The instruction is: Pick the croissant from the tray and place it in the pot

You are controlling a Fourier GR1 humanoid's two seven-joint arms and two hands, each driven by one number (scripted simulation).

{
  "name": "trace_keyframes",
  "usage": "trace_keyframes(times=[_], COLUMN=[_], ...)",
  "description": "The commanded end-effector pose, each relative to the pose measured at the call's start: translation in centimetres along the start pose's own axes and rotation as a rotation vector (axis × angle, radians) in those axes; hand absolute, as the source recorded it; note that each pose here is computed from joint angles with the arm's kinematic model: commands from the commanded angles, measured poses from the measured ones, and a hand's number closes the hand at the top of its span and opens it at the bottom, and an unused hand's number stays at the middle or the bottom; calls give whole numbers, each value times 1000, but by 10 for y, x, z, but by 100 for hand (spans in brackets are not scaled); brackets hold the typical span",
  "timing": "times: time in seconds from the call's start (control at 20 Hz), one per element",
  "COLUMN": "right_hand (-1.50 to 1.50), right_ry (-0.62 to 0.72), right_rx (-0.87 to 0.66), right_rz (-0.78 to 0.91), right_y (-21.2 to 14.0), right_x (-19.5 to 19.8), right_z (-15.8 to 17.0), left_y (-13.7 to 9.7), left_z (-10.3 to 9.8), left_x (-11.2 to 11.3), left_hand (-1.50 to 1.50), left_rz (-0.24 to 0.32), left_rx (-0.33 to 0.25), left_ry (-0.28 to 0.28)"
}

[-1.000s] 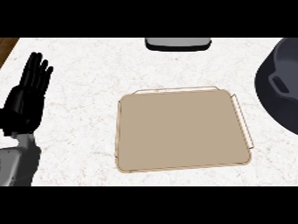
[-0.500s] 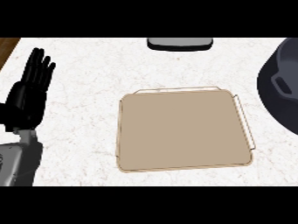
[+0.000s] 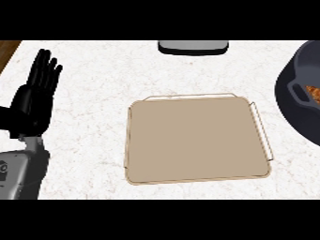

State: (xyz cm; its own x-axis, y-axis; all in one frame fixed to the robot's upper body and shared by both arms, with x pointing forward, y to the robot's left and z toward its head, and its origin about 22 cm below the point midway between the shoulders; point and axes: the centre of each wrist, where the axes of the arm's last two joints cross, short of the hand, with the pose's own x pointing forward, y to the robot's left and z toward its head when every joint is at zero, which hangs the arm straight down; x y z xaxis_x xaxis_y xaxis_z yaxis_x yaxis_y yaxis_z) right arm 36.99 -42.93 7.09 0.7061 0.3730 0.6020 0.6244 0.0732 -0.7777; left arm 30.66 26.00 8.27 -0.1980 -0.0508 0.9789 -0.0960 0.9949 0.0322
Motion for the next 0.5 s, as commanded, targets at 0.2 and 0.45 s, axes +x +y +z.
trace_keyframes(times=[0.2, 0.45], right_hand=[-150, -150], right_ry=[72, 89], right_rx=[-132, -209], right_rz=[-322, -460], right_y=[-12, -26], right_x=[8, 5], right_z=[-3, -2], left_y=[-12, 6], left_z=[4, 13], left_x=[-4, -13], left_hand=[0, 0], left_rz=[8, 3], left_rx=[-2, -7], left_ry=[16, 27])
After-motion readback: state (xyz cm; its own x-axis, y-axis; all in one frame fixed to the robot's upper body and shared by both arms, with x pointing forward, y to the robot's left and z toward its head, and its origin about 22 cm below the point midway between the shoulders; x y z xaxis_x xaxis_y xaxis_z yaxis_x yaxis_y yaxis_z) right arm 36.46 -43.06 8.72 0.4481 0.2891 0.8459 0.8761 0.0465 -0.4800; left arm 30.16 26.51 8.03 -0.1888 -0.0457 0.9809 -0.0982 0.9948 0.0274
